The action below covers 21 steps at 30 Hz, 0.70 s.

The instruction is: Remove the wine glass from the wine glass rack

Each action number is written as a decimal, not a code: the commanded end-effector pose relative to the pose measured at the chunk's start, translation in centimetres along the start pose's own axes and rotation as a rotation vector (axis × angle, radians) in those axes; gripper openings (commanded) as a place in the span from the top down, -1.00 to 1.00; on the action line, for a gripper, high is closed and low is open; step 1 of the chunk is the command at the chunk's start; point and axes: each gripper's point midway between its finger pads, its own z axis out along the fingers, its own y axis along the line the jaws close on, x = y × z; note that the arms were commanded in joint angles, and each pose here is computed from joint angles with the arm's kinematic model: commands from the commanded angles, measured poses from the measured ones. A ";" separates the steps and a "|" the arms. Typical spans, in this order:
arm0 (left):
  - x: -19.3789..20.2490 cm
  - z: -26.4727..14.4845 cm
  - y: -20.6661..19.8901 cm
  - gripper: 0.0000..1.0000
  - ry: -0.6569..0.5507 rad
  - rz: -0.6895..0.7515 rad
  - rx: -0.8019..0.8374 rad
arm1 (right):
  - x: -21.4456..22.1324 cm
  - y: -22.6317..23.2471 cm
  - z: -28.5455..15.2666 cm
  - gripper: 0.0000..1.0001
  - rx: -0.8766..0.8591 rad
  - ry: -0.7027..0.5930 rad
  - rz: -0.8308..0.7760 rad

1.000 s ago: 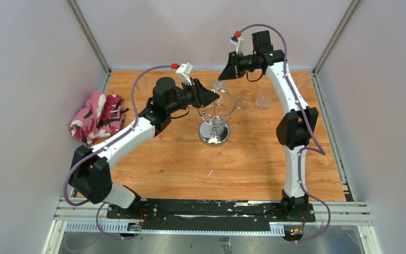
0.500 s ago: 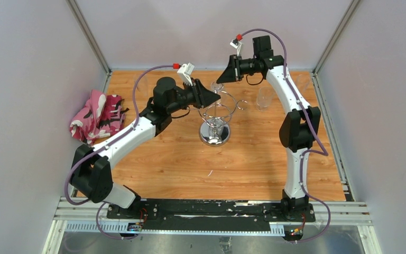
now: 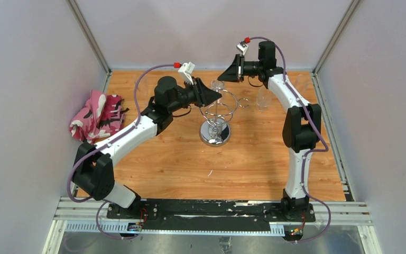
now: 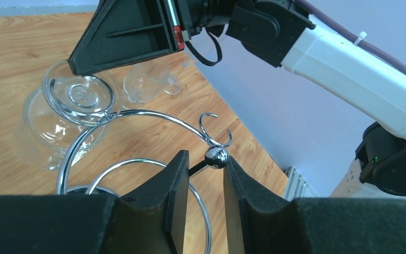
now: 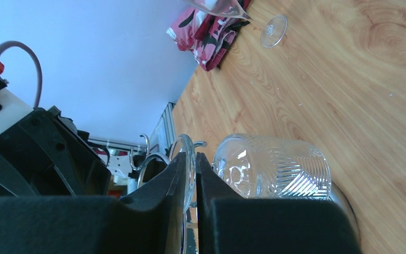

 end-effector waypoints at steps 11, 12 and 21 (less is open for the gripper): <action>5.2 0.2 2.9 1.00 0.160 -0.141 -0.076 | -2.4 1.2 -1.6 1.00 -0.031 -0.089 0.080; 5.1 0.2 2.9 1.00 0.158 -0.140 -0.075 | -2.5 1.0 -1.6 1.00 -0.025 -0.095 0.086; 5.2 0.0 2.9 1.00 0.161 -0.141 -0.074 | -2.5 1.1 -2.0 1.00 -0.041 -0.085 0.100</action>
